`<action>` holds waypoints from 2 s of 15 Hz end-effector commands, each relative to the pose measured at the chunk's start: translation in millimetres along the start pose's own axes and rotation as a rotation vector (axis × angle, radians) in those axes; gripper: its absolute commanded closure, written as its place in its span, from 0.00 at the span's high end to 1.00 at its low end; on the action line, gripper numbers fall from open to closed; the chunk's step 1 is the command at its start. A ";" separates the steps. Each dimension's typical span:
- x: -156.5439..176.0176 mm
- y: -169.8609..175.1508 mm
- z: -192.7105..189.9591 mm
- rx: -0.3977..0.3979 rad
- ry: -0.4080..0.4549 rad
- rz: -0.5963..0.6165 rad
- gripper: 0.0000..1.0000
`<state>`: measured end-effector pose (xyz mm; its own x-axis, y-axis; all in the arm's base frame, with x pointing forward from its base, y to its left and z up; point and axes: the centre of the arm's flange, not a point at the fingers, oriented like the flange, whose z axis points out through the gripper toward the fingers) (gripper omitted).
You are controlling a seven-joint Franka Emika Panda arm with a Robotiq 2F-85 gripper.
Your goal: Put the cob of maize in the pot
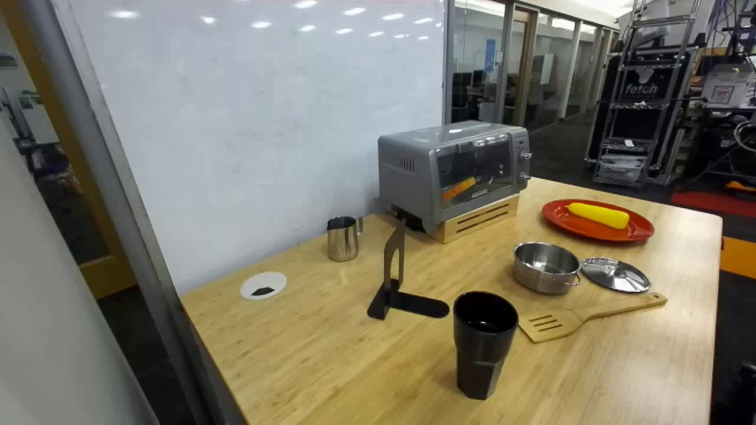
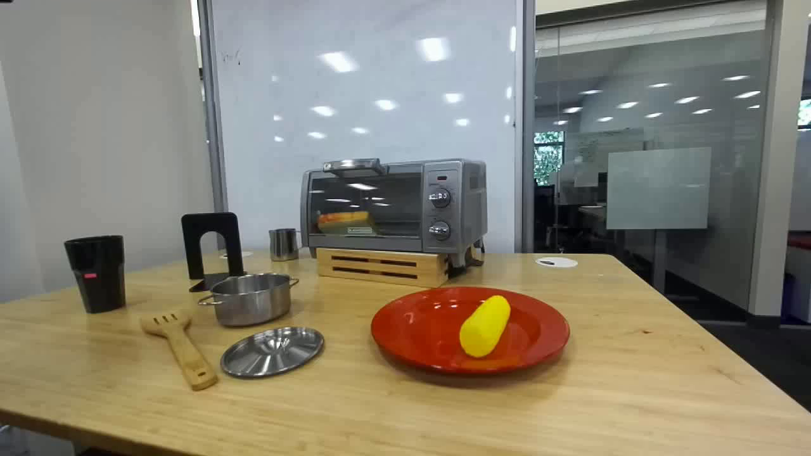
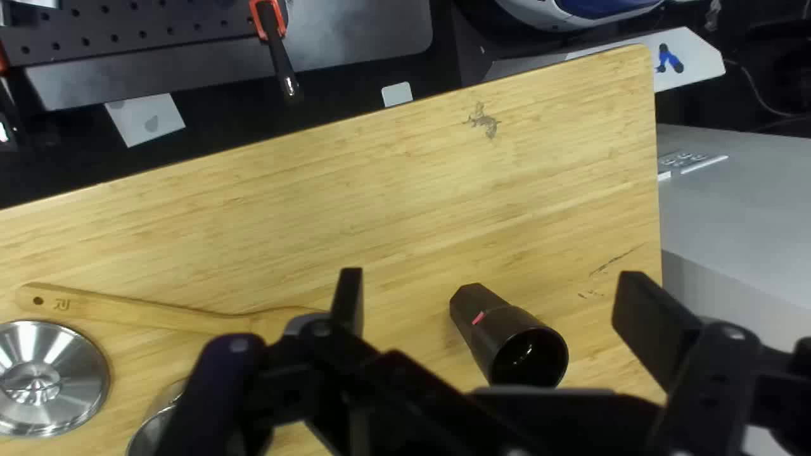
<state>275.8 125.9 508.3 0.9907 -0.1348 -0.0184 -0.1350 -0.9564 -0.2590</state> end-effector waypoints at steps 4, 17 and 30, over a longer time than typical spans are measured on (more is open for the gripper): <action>-0.1 0.2 -0.7 -0.009 0.018 0.020 1.00; 103.2 75.7 8.7 -0.056 0.186 0.212 1.00; 158.6 191.4 -13.1 -0.111 0.193 0.393 1.00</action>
<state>407.2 -83.3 468.4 0.8432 -0.5304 0.0871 -0.5133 -0.8427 -0.1624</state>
